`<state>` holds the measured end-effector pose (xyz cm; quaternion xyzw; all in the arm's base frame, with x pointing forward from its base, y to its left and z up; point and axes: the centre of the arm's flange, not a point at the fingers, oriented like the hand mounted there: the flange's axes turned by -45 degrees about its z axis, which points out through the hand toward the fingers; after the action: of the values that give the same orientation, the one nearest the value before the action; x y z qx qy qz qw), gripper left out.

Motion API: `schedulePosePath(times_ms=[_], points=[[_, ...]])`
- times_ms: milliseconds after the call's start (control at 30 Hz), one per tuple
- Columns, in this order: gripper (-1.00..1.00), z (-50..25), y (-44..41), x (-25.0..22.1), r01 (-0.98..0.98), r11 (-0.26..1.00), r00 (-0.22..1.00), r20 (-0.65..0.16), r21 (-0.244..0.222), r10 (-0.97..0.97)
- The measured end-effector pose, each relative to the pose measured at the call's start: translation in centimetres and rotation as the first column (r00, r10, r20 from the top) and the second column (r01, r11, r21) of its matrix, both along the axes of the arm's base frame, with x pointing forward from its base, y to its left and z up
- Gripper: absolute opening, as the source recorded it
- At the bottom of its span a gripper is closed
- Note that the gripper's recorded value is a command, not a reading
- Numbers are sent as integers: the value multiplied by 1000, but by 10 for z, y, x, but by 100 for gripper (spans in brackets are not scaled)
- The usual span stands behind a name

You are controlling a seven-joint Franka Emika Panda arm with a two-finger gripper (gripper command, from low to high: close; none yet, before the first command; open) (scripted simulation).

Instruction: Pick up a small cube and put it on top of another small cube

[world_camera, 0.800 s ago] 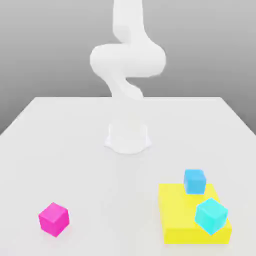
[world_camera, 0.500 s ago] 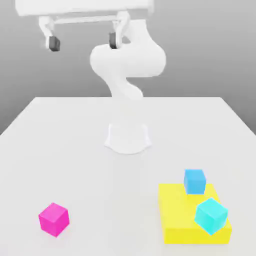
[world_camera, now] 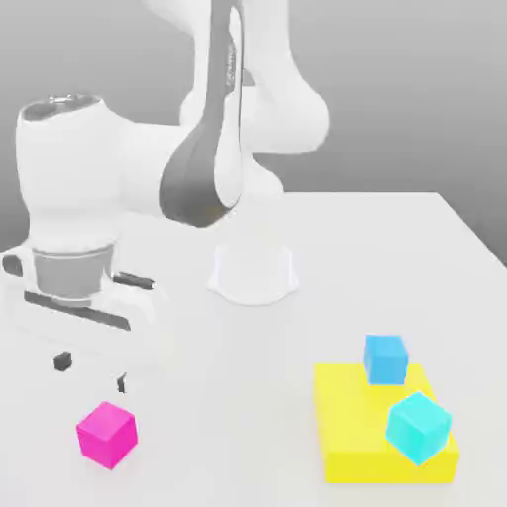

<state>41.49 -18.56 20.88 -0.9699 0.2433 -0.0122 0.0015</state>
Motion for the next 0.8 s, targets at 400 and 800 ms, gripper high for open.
schedulePosePath(times_ms=[400,800], points=[[-100,-78,-3,-8,13,1000,1000,-25,2,-13],[-100,32,162,12,-329,943,944,-1,55,330]])
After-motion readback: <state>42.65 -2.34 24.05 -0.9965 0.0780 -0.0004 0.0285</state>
